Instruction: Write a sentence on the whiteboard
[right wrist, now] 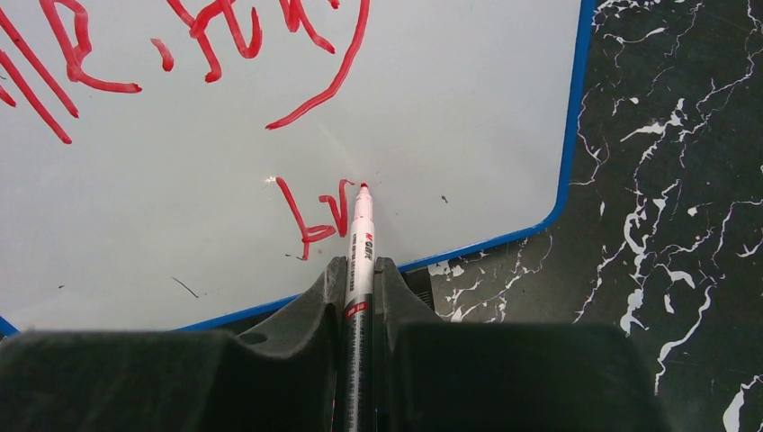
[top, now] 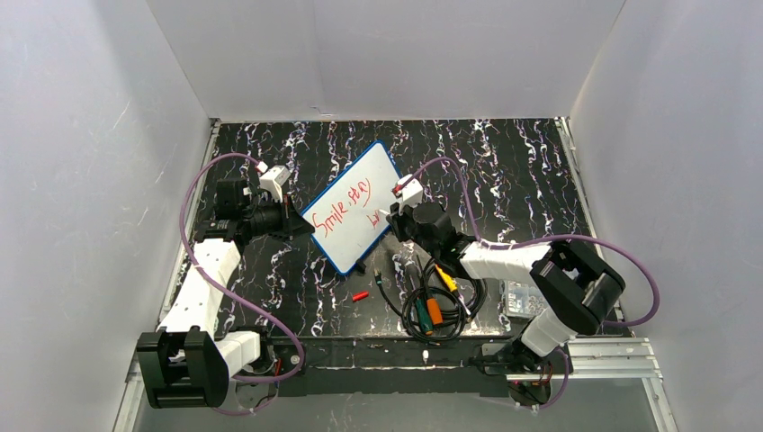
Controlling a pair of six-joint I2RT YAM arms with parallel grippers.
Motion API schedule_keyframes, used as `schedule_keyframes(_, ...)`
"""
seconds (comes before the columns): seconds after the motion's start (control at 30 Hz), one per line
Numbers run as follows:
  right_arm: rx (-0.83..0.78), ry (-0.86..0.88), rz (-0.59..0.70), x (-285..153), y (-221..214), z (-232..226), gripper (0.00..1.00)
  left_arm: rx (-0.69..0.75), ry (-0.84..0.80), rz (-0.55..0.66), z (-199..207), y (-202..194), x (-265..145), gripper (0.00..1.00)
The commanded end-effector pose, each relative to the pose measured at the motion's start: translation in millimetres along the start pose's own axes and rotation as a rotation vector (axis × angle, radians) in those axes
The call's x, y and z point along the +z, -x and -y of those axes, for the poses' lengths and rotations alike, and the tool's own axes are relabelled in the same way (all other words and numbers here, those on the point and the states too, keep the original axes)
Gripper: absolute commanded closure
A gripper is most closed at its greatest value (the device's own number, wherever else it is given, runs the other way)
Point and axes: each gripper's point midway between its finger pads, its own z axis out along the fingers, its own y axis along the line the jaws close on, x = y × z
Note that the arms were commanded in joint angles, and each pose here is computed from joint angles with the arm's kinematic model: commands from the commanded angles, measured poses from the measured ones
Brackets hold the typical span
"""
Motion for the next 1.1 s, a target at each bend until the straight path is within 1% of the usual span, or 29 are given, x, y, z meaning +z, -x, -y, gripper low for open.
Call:
schedule_keyframes(0.0, 0.008, -0.009, 0.029, 1.7, 7.1, 2.0, 0.99, 0.004, 0.039, -0.057, -6.4, -13.4, -0.1, 1.0)
schedule_keyframes(0.2, 0.028, -0.006, -0.015, -6.2, -14.1, 3.1, 0.99, 0.004, 0.036, -0.057, -6.0, -13.4, 0.0, 1.0)
schedule_keyframes(0.33, 0.032, -0.009, -0.017, -9.6, -15.3, 4.2, 0.99, 0.004, 0.036, -0.057, -5.9, -13.3, 0.0, 1.0)
schedule_keyframes(0.47, 0.036, -0.008, 0.02, -11.3, -0.8, 3.7, 0.99, 0.004, 0.036, -0.057, -6.1, -13.6, 0.1, 1.0)
schedule_keyframes(0.73, 0.033, -0.018, 0.127, -8.4, 44.3, 3.4, 0.99, 0.003, 0.039, -0.057, -6.2, -13.7, -0.2, 1.0)
schedule_keyframes(0.9, 0.02, -0.002, 0.142, 0.8, 51.7, -1.3, 0.99, 0.004, 0.039, -0.056, -6.1, -13.6, -0.3, 1.0)
schedule_keyframes(1.07, 0.018, 0.003, 0.135, 6.2, 48.4, -2.9, 0.99, 0.002, 0.036, -0.058, -6.1, -13.5, 0.3, 1.0)
